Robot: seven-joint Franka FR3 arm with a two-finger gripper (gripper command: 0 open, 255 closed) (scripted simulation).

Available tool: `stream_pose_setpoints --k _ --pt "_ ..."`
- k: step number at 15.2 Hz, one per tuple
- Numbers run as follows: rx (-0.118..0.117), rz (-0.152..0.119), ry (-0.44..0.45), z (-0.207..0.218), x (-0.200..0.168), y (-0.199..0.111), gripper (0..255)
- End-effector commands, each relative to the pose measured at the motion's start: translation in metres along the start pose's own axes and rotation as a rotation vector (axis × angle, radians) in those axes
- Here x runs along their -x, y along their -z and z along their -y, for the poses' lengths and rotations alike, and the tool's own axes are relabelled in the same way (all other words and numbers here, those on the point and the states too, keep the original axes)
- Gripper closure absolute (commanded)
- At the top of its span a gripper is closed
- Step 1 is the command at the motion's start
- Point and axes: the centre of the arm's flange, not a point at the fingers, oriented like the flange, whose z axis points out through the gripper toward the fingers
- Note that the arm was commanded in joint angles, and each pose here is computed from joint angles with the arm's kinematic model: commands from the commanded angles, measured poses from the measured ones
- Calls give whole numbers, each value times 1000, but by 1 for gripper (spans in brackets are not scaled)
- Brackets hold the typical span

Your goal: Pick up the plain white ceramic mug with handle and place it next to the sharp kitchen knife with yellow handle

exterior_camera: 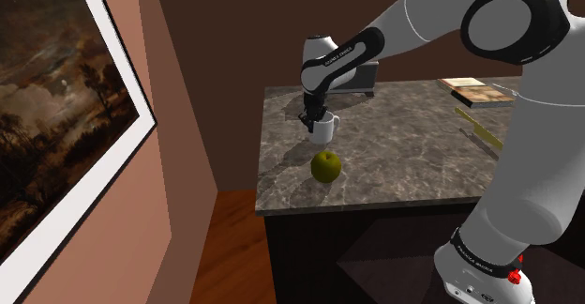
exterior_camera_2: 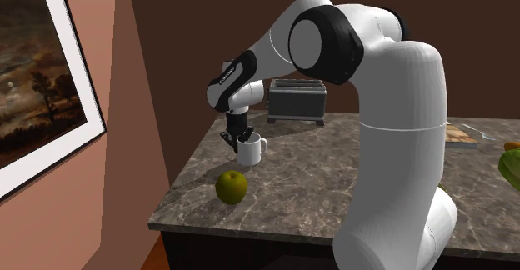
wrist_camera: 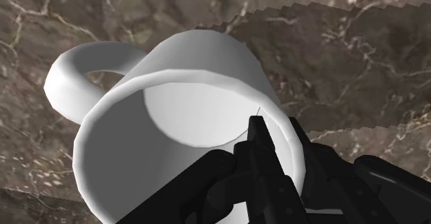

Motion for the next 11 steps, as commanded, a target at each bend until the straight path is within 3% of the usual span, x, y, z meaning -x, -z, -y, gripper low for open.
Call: stream_pose_setpoints --k 1,11 --pt "0 0 0 0 0 8 255" --pt "0 0 0 -1 -2 61 255"
